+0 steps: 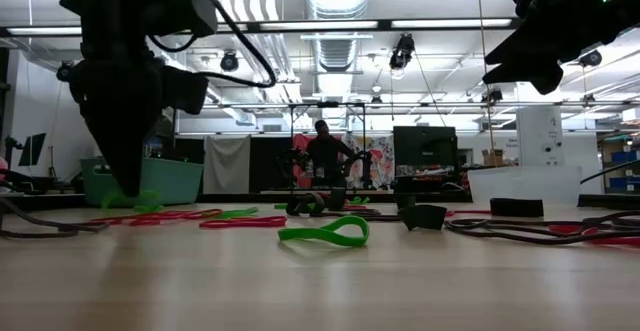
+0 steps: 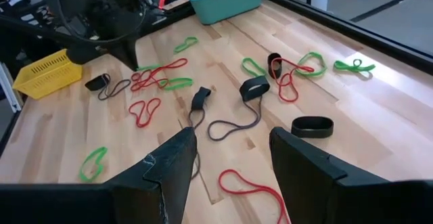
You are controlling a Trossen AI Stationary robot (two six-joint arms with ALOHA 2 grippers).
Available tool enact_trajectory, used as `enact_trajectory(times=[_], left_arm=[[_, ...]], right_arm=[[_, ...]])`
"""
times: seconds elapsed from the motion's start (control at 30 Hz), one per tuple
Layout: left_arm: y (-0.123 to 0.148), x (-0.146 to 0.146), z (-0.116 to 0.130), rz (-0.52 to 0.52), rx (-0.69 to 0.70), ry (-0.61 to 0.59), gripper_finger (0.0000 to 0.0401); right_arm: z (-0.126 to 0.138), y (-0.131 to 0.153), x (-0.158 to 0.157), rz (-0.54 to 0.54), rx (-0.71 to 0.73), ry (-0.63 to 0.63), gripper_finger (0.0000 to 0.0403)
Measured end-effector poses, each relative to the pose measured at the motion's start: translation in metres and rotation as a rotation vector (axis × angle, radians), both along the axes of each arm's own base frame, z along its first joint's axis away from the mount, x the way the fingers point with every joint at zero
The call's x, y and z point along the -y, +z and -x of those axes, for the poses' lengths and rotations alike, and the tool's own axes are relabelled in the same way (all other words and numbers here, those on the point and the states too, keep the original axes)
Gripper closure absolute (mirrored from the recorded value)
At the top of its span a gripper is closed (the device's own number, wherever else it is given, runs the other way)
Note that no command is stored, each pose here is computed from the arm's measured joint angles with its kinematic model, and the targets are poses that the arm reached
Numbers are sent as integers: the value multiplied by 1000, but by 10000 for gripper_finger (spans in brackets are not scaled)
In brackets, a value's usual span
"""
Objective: Sort rubber bands into baskets
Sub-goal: Put the green rubber band into the yellow bin
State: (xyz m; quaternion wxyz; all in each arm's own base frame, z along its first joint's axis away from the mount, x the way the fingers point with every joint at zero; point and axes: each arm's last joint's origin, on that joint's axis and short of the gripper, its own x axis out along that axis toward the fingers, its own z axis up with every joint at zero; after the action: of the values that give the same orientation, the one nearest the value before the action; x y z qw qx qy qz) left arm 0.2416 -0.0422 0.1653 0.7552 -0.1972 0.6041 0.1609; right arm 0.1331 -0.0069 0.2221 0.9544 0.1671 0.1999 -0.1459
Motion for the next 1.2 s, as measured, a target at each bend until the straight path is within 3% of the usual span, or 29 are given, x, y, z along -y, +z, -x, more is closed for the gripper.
enact_trajectory(times=[0.17,0.3,0.7,0.9,1.2], left_arm=[[9,5,-5,-26,39,-54,401],[26,18,-8,11,34,-149,401],[131,78,-1,126,36,-336,401],[156,101,20,249,-71,-229,401],[137,151,69,388,-383,-32,401]], right_arm=[[0,0,0,0,0,0,220],[0,0,0,1,0,0,220],[0,-6,0,2,-9,-2,220],[-1,-9,0,2,19,-2,220],[-2,-15,0,2,17,-2,220]])
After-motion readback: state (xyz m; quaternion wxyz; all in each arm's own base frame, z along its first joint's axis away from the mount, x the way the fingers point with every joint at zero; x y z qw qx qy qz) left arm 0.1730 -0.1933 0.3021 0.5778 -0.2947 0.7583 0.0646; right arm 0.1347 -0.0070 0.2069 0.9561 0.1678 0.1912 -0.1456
